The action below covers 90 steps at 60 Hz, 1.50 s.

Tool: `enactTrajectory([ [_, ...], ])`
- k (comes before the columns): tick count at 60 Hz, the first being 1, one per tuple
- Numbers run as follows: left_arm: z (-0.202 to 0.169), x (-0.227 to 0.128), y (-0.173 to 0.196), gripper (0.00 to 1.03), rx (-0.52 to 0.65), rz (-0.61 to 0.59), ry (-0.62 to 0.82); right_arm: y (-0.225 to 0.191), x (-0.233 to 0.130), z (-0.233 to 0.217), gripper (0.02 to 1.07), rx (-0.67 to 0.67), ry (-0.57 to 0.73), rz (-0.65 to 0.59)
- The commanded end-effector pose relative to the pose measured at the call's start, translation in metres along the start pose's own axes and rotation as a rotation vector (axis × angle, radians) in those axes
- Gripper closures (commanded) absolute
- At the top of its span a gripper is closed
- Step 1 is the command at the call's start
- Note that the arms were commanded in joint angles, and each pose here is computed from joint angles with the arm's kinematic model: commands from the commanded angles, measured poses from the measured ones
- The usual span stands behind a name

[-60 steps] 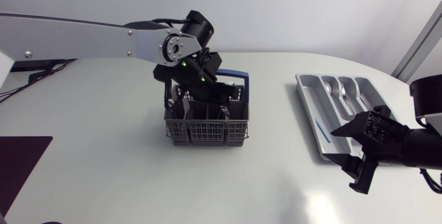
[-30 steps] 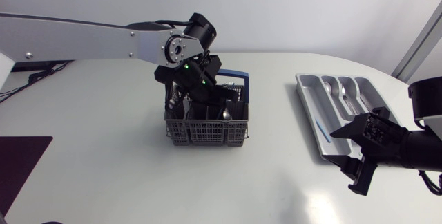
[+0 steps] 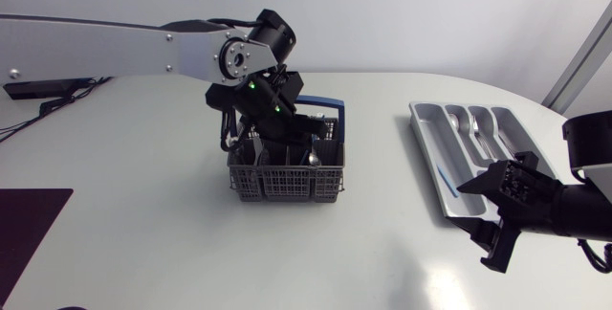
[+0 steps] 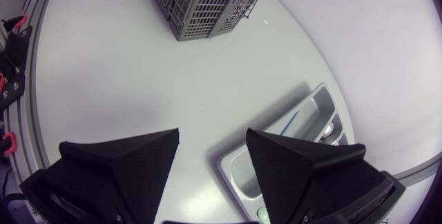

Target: Unload the cutlery basket into the drawer organizer.

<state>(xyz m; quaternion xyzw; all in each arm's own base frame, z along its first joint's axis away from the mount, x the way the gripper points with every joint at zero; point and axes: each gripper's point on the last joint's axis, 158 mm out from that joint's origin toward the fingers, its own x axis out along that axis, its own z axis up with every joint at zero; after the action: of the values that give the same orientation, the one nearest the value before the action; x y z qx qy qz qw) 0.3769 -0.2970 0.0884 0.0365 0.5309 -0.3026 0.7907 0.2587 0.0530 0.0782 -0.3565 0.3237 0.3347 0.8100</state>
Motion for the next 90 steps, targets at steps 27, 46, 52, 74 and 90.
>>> enactTrajectory([
  [27,-0.016,-0.003,-0.014,0.63,0.031,-0.028,0.049,0.006,0.003,-0.010,0.35,0.004,0.024,0.001],
  [46,-0.026,0.015,-0.022,0.67,0.044,-0.048,0.098,0.008,0.005,-0.012,0.35,0.000,0.026,0.002],
  [52,-0.029,0.022,-0.021,0.68,0.042,-0.045,0.117,0.008,0.005,-0.013,0.35,-0.002,0.026,0.001],
  [74,-0.028,0.028,-0.026,0.91,0.050,-0.074,0.124,0.009,0.007,-0.016,0.35,-0.012,0.027,-0.007],
  [90,-0.027,0.024,-0.032,0.95,0.065,-0.105,0.118,0.013,0.009,-0.019,0.35,-0.011,0.033,0.000],
])
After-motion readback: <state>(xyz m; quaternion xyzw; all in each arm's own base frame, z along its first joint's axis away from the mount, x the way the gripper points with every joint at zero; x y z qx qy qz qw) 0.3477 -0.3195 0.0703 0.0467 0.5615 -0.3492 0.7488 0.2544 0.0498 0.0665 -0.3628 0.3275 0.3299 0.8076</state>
